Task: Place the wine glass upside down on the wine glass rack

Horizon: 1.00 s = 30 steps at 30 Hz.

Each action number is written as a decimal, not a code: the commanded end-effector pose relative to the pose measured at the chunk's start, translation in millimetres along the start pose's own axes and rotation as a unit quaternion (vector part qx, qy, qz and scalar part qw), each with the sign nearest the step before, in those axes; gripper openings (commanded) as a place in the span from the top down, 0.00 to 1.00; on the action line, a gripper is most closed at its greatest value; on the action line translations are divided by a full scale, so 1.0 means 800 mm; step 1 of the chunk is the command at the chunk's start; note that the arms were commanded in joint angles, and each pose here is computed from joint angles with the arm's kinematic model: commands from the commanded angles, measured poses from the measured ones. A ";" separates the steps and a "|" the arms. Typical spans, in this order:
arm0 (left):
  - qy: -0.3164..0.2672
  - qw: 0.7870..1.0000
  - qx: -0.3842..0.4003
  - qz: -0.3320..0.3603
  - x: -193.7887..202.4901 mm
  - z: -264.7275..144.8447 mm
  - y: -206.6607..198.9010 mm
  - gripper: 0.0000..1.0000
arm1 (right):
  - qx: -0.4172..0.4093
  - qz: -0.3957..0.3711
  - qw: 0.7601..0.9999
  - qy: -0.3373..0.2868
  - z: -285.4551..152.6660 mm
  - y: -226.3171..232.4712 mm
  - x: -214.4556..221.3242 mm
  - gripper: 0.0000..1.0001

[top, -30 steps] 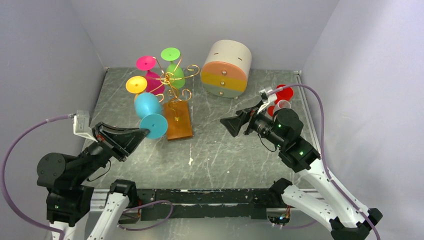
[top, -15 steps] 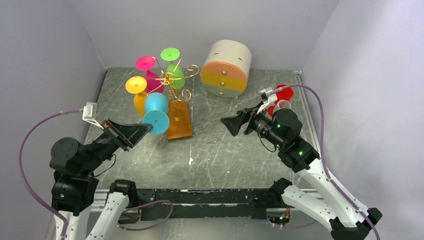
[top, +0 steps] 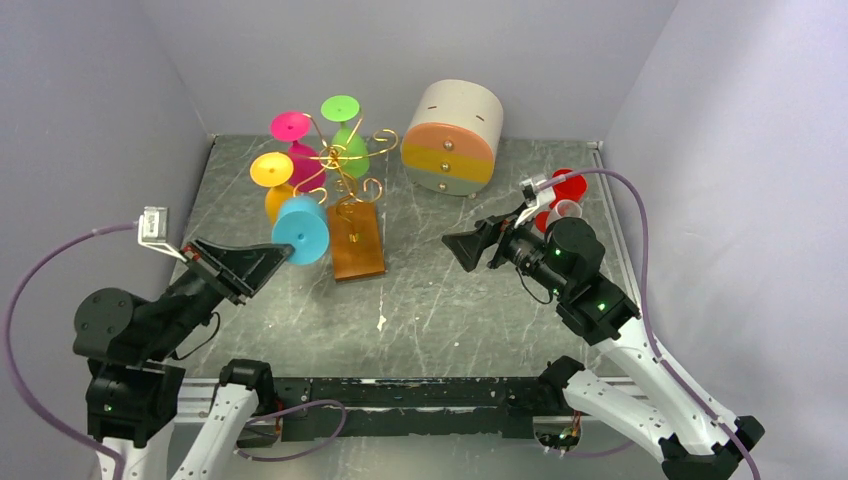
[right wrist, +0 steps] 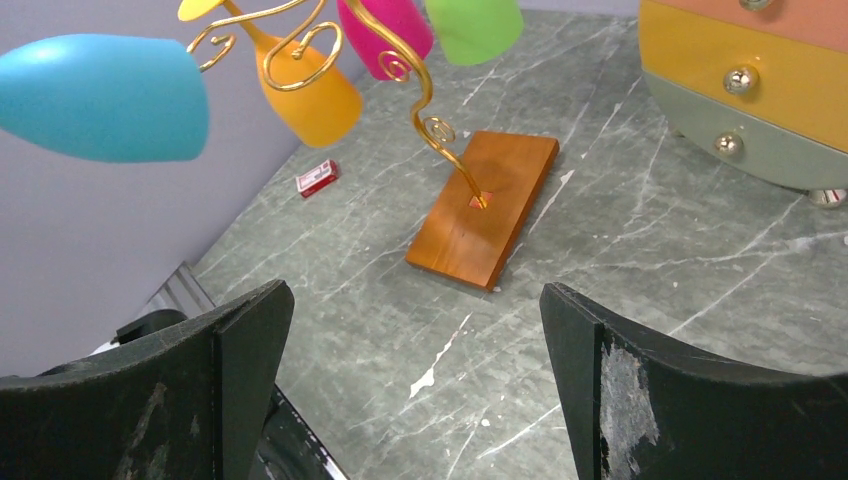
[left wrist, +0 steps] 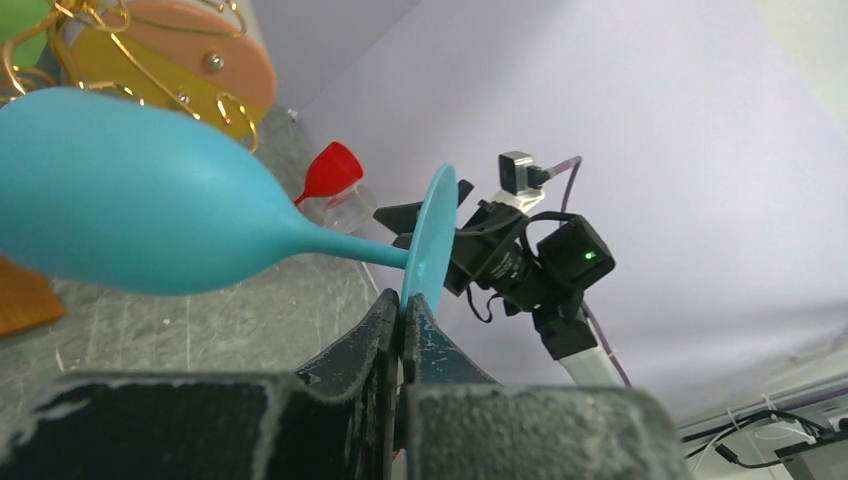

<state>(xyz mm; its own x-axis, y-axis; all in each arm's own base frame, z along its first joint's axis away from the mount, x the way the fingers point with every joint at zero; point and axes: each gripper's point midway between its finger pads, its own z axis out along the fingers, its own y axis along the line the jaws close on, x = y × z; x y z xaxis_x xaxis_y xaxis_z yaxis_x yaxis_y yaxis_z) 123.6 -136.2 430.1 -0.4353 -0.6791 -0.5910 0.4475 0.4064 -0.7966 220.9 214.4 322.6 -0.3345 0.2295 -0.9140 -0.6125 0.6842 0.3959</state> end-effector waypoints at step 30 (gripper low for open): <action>0.033 0.991 -0.056 -0.116 0.002 0.037 0.040 0.93 | 0.003 -0.009 1.000 -0.018 -0.015 0.003 -0.012 0.00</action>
<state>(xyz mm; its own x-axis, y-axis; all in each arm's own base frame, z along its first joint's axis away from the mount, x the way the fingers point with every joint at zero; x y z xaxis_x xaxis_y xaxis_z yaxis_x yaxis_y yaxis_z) 151.1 -141.1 404.6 -0.5658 -0.7090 -0.4210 0.2447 0.3432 -0.9068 215.6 209.1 323.2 -0.3335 0.2288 -0.9146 -0.6088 0.6884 0.3942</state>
